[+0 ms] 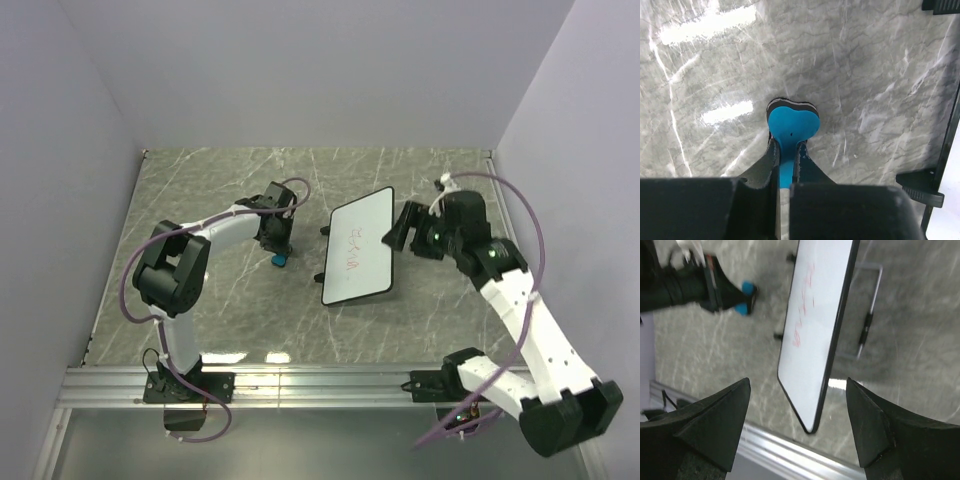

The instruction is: Erase the whiteboard

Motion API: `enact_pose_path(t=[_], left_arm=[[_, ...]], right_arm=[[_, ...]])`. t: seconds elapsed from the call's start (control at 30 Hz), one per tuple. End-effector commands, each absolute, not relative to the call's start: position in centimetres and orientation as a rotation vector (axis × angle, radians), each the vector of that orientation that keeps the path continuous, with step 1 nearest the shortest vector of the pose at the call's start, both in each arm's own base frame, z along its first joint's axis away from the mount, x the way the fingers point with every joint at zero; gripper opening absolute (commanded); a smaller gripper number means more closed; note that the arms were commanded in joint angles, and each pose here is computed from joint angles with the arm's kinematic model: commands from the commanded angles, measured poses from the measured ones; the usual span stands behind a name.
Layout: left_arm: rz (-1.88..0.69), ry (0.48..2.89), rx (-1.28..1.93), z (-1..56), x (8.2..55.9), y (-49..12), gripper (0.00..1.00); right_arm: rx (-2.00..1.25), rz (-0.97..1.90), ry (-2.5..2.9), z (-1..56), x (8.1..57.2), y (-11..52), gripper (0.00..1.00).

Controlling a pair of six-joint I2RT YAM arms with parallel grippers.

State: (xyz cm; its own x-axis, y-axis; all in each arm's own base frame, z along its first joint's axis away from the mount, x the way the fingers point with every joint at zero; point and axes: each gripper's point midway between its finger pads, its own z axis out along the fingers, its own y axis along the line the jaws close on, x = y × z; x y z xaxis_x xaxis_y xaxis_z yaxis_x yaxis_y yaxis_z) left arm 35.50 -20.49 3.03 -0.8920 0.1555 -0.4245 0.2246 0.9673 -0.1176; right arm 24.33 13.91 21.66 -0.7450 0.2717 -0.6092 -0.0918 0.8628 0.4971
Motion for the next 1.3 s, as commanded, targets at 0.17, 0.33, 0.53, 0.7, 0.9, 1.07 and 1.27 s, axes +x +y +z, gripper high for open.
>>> enact_pose_path(t=[0.17, 0.33, 0.53, 0.7, 0.9, 1.07, 1.27], left_arm=[[-0.404, 2.588, 0.226, 10.7, 37.5, -23.5, 0.00], [-0.536, 2.476, 0.224, 17.0, 38.5, -25.7, 0.00], [-0.663, 2.380, 0.299, 21.9, 37.6, -29.3, 0.00], [-0.737, 2.345, 0.339, 23.7, 36.7, -31.6, 0.00], [-0.847, 2.347, 0.427, 22.9, 34.5, -35.1, 0.00], [-0.931, 2.344, 0.499, 22.7, 33.1, -37.8, 0.00], [-1.056, 2.331, 0.531, 22.2, 32.7, -40.3, 0.00]], right_arm=[[0.250, 0.712, 2.235, 24.7, 34.4, 13.2, 0.81], [0.244, 0.725, 2.304, 22.8, 37.7, 13.9, 0.65], [0.266, 0.725, 2.402, 19.3, 38.5, 14.3, 0.60], [0.274, 0.694, 2.422, 18.0, 37.9, 13.9, 0.60], [0.278, 0.768, 2.471, 16.0, 37.3, 15.0, 0.42], [0.271, 0.773, 2.505, 14.6, 36.8, 15.3, 0.37], [0.249, 0.761, 2.532, 14.2, 36.5, 15.1, 0.16]])
